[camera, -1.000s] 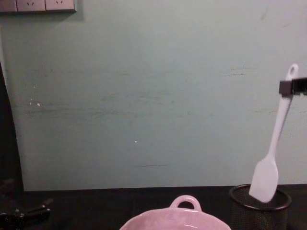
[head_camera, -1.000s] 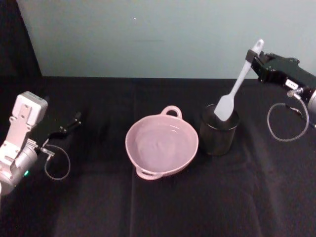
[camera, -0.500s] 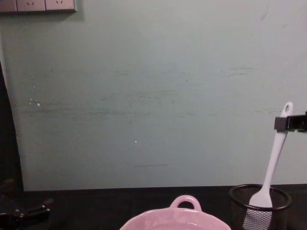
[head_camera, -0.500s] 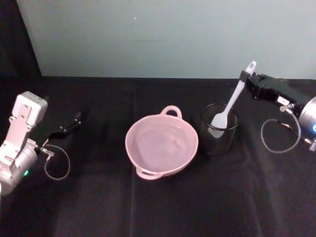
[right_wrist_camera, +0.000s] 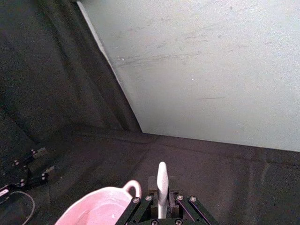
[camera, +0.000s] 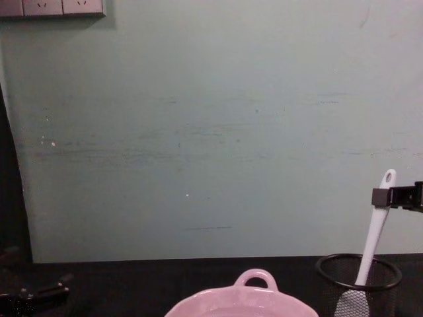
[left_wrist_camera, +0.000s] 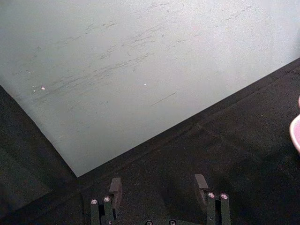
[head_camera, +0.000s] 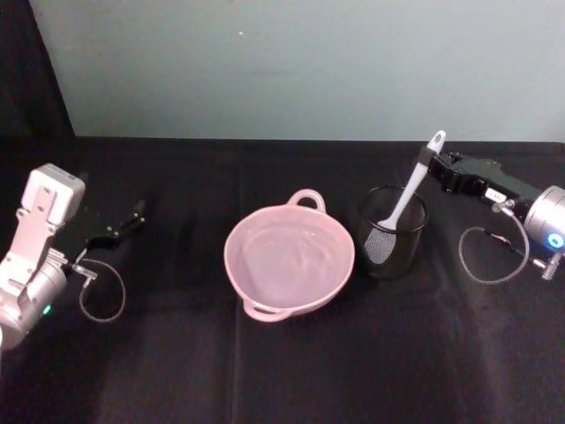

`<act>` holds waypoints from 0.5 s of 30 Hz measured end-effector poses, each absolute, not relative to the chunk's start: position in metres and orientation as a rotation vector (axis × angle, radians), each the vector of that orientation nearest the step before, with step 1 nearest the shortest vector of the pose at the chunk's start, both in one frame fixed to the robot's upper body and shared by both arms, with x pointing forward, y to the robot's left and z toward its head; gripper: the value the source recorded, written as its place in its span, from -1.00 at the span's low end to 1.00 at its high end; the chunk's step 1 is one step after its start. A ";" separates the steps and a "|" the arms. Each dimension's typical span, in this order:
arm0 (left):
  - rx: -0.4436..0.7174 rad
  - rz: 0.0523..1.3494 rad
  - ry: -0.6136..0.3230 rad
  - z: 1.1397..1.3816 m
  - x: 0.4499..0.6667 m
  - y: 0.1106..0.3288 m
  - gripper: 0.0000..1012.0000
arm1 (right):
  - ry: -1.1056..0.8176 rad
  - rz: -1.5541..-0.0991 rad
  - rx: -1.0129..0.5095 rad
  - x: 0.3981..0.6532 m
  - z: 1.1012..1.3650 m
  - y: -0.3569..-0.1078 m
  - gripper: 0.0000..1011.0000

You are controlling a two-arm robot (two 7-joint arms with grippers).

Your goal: Use the one hand to pick up the spoon and stir the clear water in the bowl.

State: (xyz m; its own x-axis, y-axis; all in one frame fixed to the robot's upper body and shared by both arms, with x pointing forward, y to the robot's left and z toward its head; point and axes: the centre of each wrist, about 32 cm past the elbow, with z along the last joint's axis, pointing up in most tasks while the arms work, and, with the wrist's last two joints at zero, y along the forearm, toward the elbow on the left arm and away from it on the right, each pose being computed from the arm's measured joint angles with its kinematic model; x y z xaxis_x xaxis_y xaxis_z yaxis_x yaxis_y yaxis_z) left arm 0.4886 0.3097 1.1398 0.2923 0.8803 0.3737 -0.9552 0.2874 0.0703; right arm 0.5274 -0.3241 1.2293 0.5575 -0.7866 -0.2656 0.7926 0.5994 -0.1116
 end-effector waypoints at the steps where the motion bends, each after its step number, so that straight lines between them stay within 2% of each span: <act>1: 0.304 1.248 -0.285 1.140 0.489 0.310 1.00 | 0.305 -0.933 0.020 0.528 1.228 -0.324 -0.73; 15: 0.304 1.248 -0.285 1.140 0.489 0.310 1.00 | 0.335 -0.945 0.008 0.540 1.219 -0.329 -0.73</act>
